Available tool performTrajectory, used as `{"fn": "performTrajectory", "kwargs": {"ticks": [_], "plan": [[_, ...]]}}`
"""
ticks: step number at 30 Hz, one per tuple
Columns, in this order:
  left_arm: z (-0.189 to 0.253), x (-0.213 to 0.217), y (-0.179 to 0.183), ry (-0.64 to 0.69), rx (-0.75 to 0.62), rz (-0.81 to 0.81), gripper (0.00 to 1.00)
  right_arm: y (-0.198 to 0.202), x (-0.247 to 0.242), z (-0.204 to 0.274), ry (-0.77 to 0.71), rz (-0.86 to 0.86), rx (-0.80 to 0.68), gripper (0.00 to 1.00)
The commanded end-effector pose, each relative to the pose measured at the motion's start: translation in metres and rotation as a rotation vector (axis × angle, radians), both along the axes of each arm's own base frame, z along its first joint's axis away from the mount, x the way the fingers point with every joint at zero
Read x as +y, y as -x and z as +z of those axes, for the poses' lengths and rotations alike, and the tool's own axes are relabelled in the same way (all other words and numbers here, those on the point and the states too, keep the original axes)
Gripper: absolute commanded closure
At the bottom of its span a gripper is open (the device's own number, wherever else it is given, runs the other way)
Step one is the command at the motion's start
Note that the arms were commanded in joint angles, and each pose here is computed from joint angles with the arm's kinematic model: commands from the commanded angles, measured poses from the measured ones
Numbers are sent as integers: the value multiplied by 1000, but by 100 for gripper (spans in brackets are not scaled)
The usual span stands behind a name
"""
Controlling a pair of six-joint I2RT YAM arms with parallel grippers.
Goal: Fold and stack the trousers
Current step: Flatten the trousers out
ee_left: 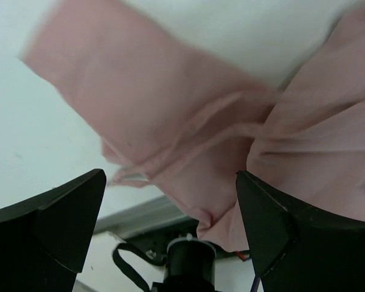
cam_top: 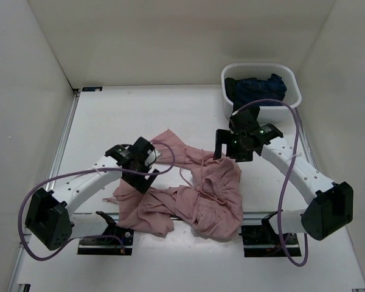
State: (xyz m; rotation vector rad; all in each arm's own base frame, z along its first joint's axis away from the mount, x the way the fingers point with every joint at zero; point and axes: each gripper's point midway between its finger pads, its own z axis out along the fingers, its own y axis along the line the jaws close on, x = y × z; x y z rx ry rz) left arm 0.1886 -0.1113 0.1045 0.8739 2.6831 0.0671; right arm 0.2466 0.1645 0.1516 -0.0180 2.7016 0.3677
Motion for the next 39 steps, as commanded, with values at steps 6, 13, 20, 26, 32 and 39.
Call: {"fn": "performTrajectory", "kwargs": {"ticks": [6, 13, 20, 26, 32, 39], "plan": [[-49, -7, 48, 71, 251, -34, 0, 47, 26, -29, -68, 138, 238, 6], [-55, -36, 64, 130, 376, -103, 86, 53, 16, -42, -3, 161, 290, 83], [-38, 6, -36, 48, 14, 130, 86, 55, 42, -10, -137, 257, 230, 100], [100, 84, -157, 197, -502, 488, 86, 44, 143, 163, -463, 553, -181, 100], [201, 137, -219, 239, -771, 624, 86, 35, 143, 310, -600, 431, -663, 100], [193, 101, -238, 250, -658, 544, 66, 13, -99, 204, -45, -742, -663, 91]]}}
